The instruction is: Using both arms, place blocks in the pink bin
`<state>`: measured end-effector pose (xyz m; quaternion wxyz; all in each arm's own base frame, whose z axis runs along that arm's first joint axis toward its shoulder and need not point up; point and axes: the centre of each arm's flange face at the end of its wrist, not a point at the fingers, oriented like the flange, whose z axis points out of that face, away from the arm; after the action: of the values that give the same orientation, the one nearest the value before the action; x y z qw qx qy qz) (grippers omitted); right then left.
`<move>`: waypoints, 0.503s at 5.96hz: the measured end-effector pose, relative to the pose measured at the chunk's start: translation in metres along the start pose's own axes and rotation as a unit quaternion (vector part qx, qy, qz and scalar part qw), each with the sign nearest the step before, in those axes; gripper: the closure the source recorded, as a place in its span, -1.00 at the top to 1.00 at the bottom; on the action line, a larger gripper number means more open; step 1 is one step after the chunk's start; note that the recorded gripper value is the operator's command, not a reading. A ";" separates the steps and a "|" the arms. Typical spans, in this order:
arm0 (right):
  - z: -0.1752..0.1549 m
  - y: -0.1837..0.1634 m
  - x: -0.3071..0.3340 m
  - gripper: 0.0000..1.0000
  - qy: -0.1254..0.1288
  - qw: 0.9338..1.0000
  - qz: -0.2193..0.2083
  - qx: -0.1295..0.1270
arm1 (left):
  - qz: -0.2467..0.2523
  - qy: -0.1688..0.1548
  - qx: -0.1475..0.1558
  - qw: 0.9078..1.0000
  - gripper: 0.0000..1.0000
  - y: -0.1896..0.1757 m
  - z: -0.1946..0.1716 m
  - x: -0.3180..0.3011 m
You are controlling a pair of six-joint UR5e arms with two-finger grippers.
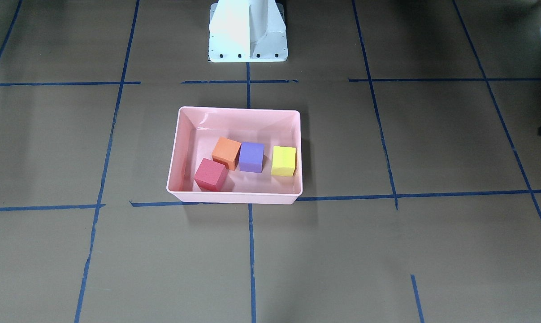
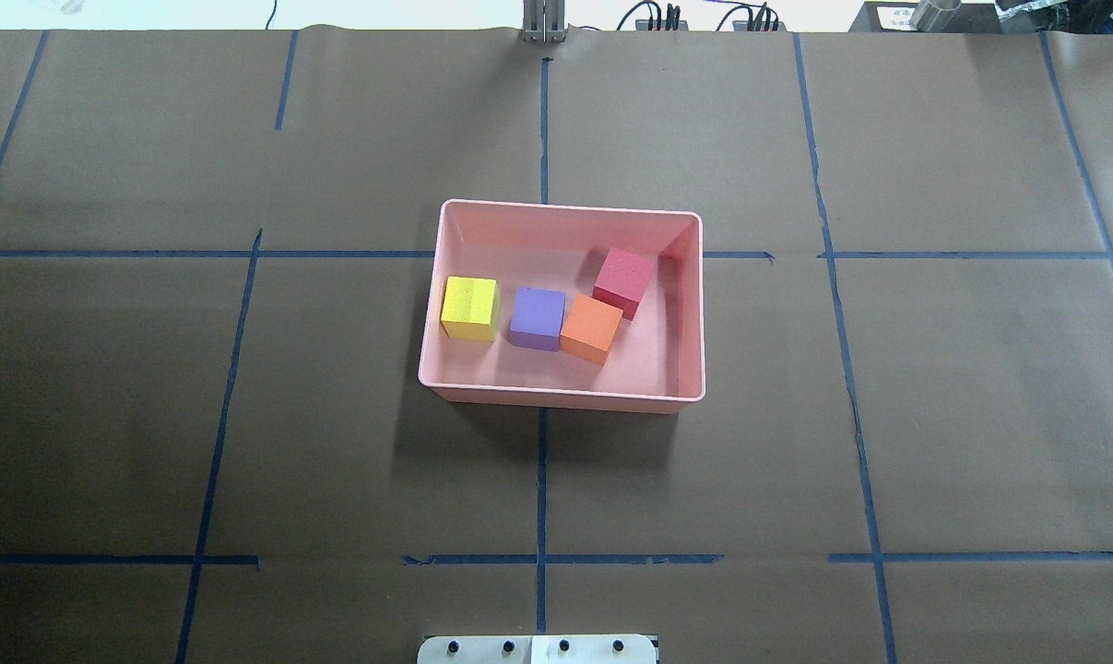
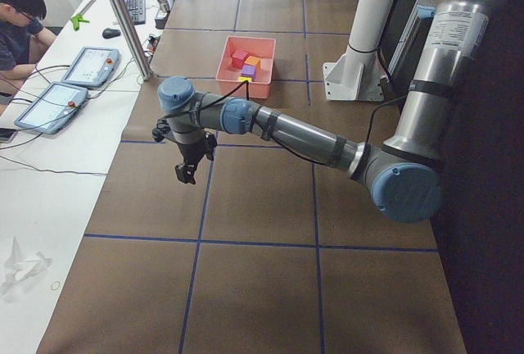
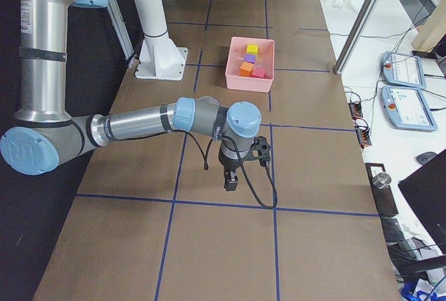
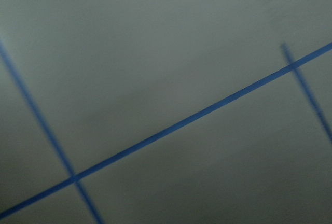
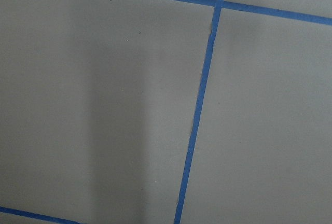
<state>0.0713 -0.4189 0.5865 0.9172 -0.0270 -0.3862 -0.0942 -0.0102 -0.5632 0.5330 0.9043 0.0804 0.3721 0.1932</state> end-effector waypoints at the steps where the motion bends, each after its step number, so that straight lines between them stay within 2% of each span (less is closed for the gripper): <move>1: 0.003 0.004 0.002 1.00 -0.001 1.000 0.004 -0.003 | -0.031 0.004 -0.013 0.999 1.00 0.052 0.016 -0.036; 2: 0.004 0.006 0.002 1.00 -0.002 1.000 0.005 -0.004 | -0.060 0.008 -0.024 0.998 1.00 0.102 0.038 -0.057; 3: 0.005 0.006 0.003 1.00 0.001 1.000 0.002 0.001 | -0.068 0.008 -0.025 0.997 1.00 0.132 0.053 -0.067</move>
<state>0.0711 -0.4132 0.5919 0.9178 -0.0263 -0.3853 -0.0923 -0.0548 -0.4702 0.6520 0.9141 0.0304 0.3791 0.1407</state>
